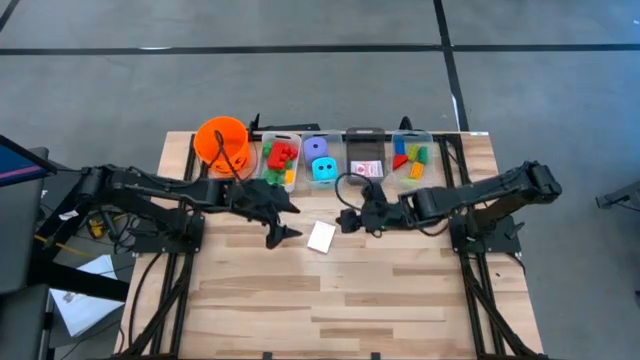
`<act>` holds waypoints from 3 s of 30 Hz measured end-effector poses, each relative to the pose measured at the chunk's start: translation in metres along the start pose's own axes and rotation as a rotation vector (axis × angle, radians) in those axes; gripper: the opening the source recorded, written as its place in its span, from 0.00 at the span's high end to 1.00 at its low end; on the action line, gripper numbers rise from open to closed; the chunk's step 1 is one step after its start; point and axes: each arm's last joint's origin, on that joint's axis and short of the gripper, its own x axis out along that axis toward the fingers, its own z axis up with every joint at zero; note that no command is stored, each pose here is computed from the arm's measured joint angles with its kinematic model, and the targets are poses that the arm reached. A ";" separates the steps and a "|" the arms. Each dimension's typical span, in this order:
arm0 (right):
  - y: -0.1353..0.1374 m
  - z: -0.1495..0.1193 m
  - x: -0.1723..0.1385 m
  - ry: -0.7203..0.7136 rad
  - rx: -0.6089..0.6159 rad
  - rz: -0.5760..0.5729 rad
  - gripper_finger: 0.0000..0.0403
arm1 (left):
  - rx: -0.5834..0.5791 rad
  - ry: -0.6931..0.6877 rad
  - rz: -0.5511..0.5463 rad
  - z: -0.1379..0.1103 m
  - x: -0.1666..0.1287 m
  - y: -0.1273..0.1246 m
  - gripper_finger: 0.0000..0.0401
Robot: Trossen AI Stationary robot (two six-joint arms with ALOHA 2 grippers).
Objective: Pick & Place Toys
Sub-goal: Put the orange deck of cards into the black bin
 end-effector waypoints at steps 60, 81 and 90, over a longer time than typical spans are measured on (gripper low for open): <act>0.007 0.005 0.146 0.403 -2.047 0.412 0.30 | -0.536 -0.715 0.074 0.020 -0.125 -0.069 0.15; 0.037 0.036 0.178 0.485 -1.020 0.181 0.30 | -0.467 -0.706 0.140 0.019 -0.121 -0.066 0.15; 0.040 0.011 0.171 0.535 -1.012 0.130 0.34 | -0.521 -0.774 0.249 0.024 -0.121 -0.055 0.15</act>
